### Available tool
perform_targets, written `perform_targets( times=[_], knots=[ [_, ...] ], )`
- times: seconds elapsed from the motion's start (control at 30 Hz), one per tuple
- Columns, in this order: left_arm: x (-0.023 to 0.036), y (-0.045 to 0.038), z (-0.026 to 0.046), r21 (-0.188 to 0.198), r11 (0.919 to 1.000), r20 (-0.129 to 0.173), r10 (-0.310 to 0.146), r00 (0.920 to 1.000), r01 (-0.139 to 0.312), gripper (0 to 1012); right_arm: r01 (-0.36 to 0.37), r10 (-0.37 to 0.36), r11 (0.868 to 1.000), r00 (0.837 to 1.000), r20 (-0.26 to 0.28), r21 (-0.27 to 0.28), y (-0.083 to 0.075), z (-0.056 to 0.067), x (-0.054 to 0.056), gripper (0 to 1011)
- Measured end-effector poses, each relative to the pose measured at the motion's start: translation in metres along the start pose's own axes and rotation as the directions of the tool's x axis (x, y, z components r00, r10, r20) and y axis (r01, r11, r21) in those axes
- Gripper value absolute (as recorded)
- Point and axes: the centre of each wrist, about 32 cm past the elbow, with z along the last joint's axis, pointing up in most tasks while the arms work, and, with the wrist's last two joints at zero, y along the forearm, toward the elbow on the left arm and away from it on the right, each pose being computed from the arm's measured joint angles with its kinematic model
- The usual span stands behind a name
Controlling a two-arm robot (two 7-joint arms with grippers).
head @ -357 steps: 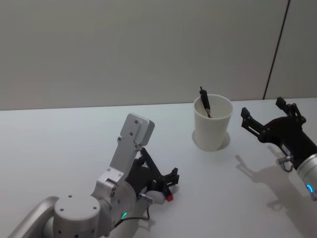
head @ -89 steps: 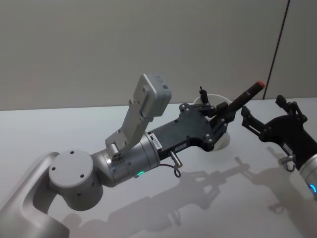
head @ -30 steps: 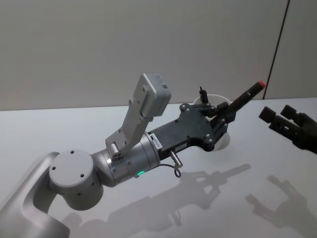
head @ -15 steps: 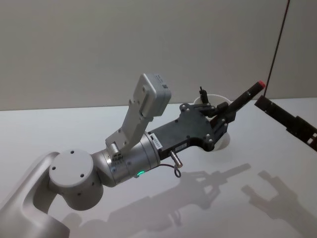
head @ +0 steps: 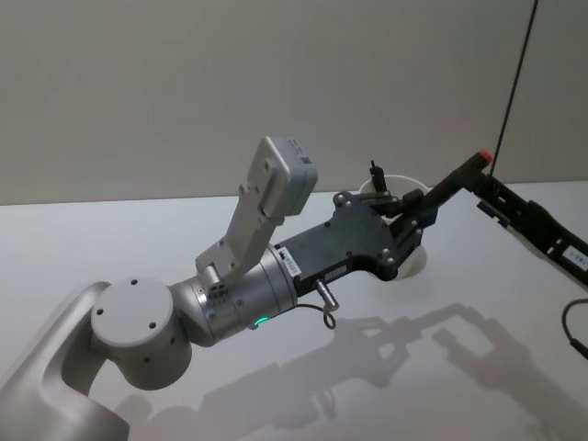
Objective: Place the pen into the pen holder.
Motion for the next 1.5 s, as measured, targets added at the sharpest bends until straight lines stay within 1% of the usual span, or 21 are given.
perform_targets(
  times=[0.33,0.63,1.5],
  knots=[
    [0.0,0.0,0.0,0.0,1.0,0.0,0.0,1.0,0.0,186,-0.015,0.015,1.0,0.999,-0.03,0.011,0.011,-0.004,-0.002,1001],
    [0.0,0.0,0.0,0.0,1.0,0.0,0.0,1.0,0.0,186,-0.019,0.02,1.0,0.999,-0.037,0.021,0.016,-0.006,-0.004,1001],
    [0.0,0.0,0.0,0.0,1.0,0.0,0.0,1.0,0.0,186,-0.017,0.017,0.999,1.0,0.002,0.045,0.023,-0.017,-0.003,1001]
  ],
)
